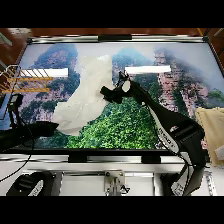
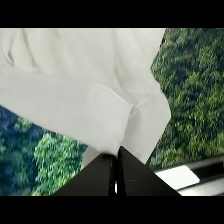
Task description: Fold the shirts.
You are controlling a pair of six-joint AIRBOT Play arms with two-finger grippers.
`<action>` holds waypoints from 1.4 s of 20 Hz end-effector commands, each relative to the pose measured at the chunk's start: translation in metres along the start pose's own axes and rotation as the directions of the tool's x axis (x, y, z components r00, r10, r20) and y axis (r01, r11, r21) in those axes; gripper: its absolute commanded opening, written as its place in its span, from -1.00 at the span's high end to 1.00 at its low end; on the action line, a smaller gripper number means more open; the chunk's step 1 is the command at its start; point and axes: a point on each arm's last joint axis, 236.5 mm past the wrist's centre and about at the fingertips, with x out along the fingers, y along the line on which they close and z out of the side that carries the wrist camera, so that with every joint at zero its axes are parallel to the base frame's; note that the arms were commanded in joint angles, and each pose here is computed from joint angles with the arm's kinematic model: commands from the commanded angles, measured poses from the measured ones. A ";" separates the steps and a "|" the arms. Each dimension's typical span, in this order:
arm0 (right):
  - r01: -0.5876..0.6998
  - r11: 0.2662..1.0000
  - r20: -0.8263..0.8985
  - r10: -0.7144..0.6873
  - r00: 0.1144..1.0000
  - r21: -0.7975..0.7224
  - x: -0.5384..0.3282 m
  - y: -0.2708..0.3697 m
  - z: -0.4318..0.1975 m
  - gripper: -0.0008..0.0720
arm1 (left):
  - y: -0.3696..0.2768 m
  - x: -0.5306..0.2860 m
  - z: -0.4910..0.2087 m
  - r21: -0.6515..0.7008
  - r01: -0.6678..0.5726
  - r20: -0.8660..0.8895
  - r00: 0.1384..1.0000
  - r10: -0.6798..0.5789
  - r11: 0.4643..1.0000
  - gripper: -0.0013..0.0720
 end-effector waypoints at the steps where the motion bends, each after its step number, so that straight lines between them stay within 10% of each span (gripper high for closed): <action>1: 0.039 0.995 0.089 -0.031 0.996 -0.097 -0.054 -0.007 0.040 0.77 | -0.006 -0.013 0.088 -0.070 0.050 0.352 0.936 -0.022 0.996 0.83; 4: 0.177 0.970 0.187 -0.145 0.971 -0.165 -0.165 -0.028 0.071 0.77 | -0.019 -0.023 0.157 -0.179 0.180 0.517 0.854 -0.063 0.967 0.83; 9: 0.414 0.886 0.112 -0.398 0.910 -0.211 -0.290 -0.062 0.009 0.77 | -0.064 0.069 0.136 0.050 0.158 0.146 0.976 -0.164 0.986 0.83; 17: 0.297 0.944 -0.163 -0.319 0.934 -0.145 -0.149 -0.069 -0.192 0.74 | 0.049 0.092 0.068 0.076 -0.099 -0.235 0.965 0.115 0.992 0.83; 18: 0.264 0.952 -0.170 -0.289 0.942 -0.152 -0.139 -0.060 -0.201 0.47 | 0.059 0.085 0.055 0.085 -0.121 -0.292 0.946 0.141 0.989 0.83; 20: 0.235 0.953 -0.146 -0.264 0.953 -0.192 -0.141 -0.047 -0.193 -0.77 | 0.061 0.076 0.023 0.116 -0.112 -0.398 0.905 0.150 0.987 0.83; 28: 0.156 0.932 0.242 -0.078 0.967 -0.326 -0.239 0.026 -0.003 -0.76 | 0.007 0.065 -0.092 0.082 -0.039 -0.467 0.881 0.073 0.996 0.83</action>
